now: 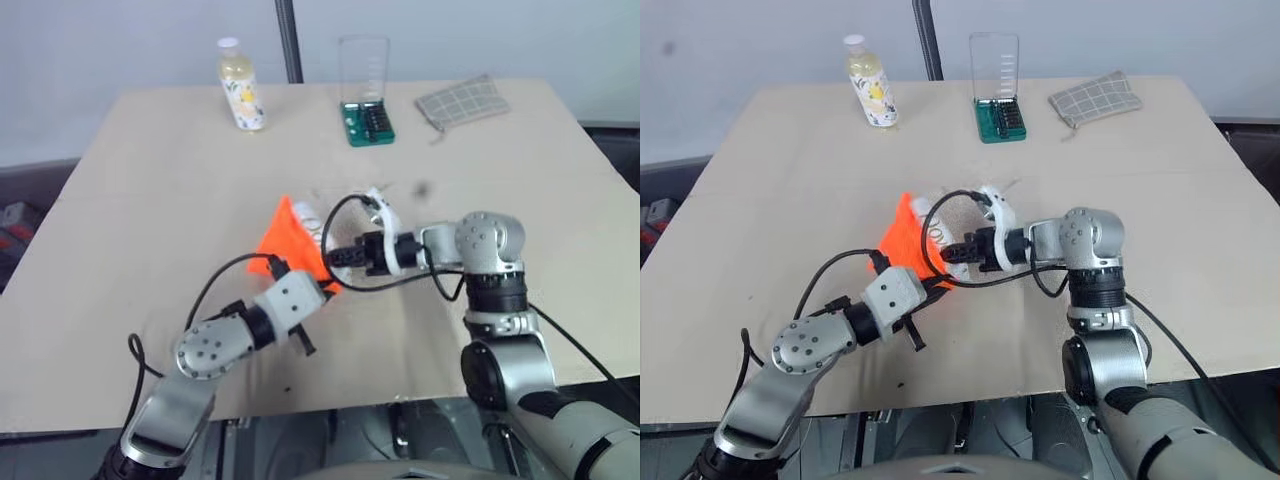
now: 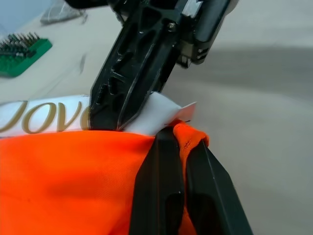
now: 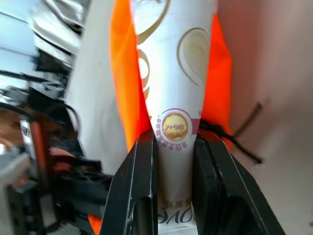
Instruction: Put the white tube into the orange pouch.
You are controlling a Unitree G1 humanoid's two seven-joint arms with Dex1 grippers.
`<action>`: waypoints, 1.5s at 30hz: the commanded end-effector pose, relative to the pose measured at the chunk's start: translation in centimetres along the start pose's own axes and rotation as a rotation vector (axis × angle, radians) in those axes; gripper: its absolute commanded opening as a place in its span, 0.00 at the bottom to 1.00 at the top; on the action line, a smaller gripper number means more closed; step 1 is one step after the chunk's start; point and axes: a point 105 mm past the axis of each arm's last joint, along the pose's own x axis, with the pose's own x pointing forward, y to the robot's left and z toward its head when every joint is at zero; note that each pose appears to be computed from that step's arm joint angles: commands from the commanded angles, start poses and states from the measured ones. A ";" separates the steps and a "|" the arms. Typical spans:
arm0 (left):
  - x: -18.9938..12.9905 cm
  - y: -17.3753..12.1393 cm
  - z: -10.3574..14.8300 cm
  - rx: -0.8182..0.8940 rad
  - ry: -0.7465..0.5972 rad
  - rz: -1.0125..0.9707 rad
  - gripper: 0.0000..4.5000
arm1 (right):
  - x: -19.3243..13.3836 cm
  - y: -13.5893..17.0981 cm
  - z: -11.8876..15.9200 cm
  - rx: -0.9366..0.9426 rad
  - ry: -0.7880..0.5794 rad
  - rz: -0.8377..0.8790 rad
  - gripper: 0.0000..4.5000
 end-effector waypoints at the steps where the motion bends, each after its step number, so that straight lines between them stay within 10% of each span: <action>1: -1.0 5.4 1.2 -0.089 -0.059 0.291 0.00 | -1.2 0.4 -0.8 -0.134 0.038 0.010 0.20; 13: -2.8 8.2 -1.2 -0.541 -0.115 0.353 0.00 | -4.6 2.6 -5.4 -0.279 0.220 0.208 0.20; 45: -4.4 6.0 0.8 -0.443 -0.108 0.080 0.00 | 2.6 3.8 -2.3 0.012 0.084 0.185 0.20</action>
